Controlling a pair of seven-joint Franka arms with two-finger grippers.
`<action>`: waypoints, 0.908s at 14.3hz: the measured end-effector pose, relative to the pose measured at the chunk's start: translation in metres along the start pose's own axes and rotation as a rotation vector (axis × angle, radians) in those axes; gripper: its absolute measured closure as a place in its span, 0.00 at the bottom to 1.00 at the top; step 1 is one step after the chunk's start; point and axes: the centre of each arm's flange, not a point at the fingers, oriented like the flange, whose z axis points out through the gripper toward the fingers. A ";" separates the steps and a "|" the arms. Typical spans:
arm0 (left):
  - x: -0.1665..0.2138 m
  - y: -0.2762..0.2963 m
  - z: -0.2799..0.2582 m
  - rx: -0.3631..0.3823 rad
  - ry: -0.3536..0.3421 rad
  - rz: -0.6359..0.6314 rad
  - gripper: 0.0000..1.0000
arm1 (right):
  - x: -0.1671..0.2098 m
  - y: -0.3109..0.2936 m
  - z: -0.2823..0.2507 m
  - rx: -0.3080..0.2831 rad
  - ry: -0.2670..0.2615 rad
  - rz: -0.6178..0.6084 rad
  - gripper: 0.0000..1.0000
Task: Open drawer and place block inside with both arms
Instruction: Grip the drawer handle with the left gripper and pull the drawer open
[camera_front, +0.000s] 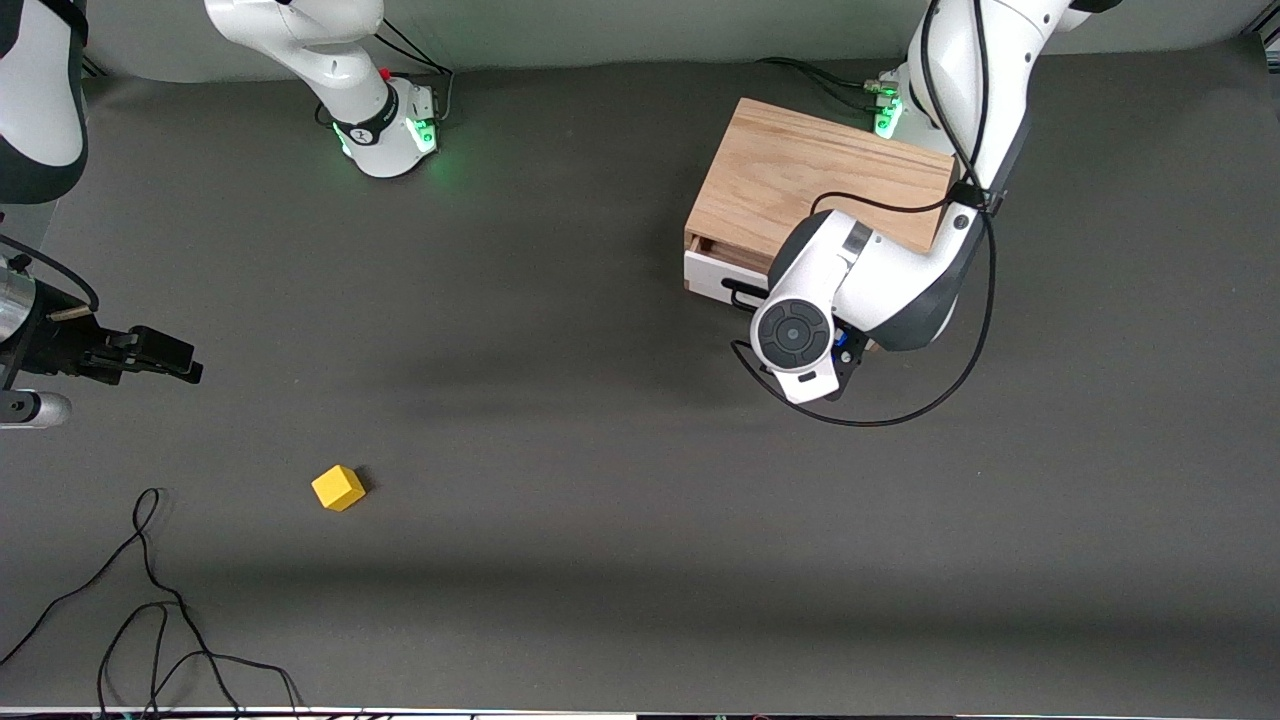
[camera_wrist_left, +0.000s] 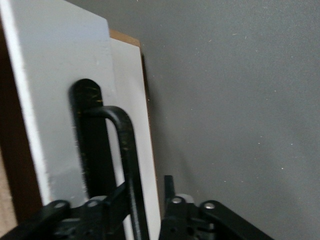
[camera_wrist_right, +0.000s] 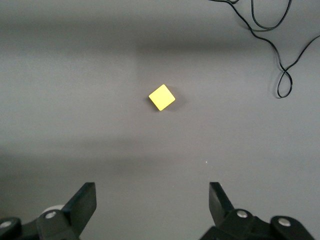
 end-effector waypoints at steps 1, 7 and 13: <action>-0.002 -0.001 -0.003 -0.007 0.008 0.002 0.85 | 0.000 0.000 0.000 0.000 0.000 0.000 0.00; -0.002 0.005 -0.018 -0.070 0.022 -0.001 0.88 | -0.002 0.001 -0.002 0.000 0.001 0.001 0.00; -0.007 0.009 -0.027 -0.111 0.050 0.021 0.88 | -0.002 0.001 0.000 0.000 0.004 0.002 0.00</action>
